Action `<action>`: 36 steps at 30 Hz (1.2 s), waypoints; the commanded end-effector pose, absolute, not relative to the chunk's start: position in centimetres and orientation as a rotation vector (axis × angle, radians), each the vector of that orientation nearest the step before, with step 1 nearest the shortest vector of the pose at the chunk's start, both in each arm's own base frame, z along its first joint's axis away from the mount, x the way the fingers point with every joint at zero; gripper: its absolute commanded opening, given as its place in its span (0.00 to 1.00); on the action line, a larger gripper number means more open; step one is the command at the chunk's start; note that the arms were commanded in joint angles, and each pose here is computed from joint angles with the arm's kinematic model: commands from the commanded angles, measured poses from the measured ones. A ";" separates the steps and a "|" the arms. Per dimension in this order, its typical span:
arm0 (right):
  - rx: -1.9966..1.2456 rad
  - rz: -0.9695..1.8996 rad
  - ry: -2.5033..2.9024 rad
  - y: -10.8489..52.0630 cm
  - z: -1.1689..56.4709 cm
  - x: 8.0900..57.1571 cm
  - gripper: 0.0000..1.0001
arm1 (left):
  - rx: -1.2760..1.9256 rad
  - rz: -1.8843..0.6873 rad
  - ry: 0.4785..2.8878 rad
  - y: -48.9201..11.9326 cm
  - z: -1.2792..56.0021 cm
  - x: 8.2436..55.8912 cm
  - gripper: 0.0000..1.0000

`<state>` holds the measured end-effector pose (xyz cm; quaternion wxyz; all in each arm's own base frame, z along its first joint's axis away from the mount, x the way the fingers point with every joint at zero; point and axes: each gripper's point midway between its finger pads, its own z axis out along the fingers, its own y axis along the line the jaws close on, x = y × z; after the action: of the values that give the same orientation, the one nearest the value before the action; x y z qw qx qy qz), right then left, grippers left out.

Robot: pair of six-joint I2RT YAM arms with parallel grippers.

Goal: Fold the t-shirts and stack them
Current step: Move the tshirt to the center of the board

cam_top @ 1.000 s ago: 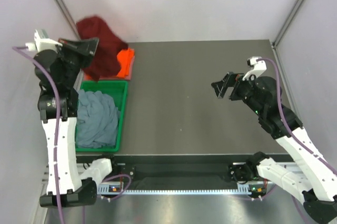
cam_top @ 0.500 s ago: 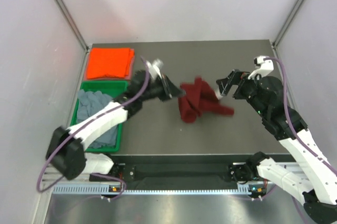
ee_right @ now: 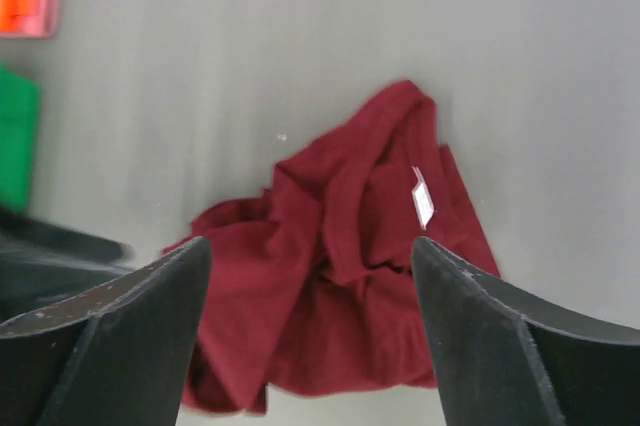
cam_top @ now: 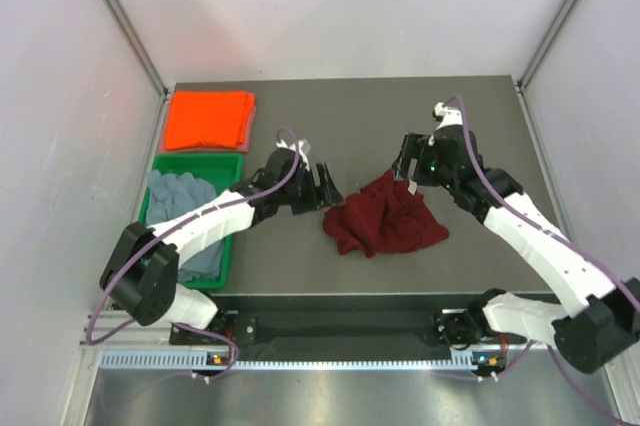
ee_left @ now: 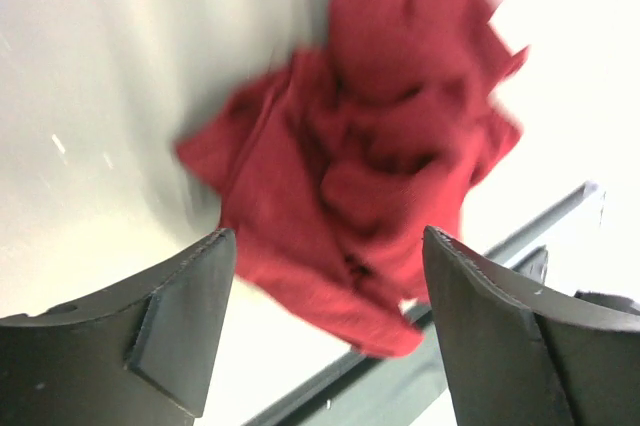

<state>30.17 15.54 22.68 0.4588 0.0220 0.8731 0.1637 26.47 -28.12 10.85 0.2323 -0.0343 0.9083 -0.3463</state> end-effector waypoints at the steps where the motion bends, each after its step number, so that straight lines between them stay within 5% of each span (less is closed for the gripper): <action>1: 0.161 0.372 2.180 14.2 20.3 32.2 0.80 | -0.081 -0.818 2.403 -26.1 13.6 29.2 0.80; 8: 0.277 0.433 2.336 12.0 13.7 36.4 0.66 | 0.036 -0.943 2.469 -28.0 12.9 28.0 0.80; 24: 0.231 0.567 2.428 15.3 5.7 40.3 0.64 | -0.019 -1.040 2.598 -27.9 6.6 24.6 0.76; 27: 0.208 0.613 2.427 16.0 5.2 40.8 0.55 | 0.016 -1.161 2.592 -29.6 6.3 24.7 0.65; 28: 0.205 0.616 2.417 16.1 5.4 41.1 0.49 | 0.023 -1.193 2.617 -30.0 5.9 24.5 0.49; 32: 0.177 0.527 2.333 14.8 8.4 43.3 0.00 | 0.018 -1.180 2.545 -30.9 8.6 26.8 0.01; 36: 0.116 0.411 2.058 12.8 23.3 47.1 0.00 | -0.026 -1.057 2.418 -30.1 15.0 31.6 0.00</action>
<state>41.68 14.22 6.71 0.3119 0.0754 0.9297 0.1809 26.39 -29.35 6.62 0.1335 -0.0193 0.9218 -0.3636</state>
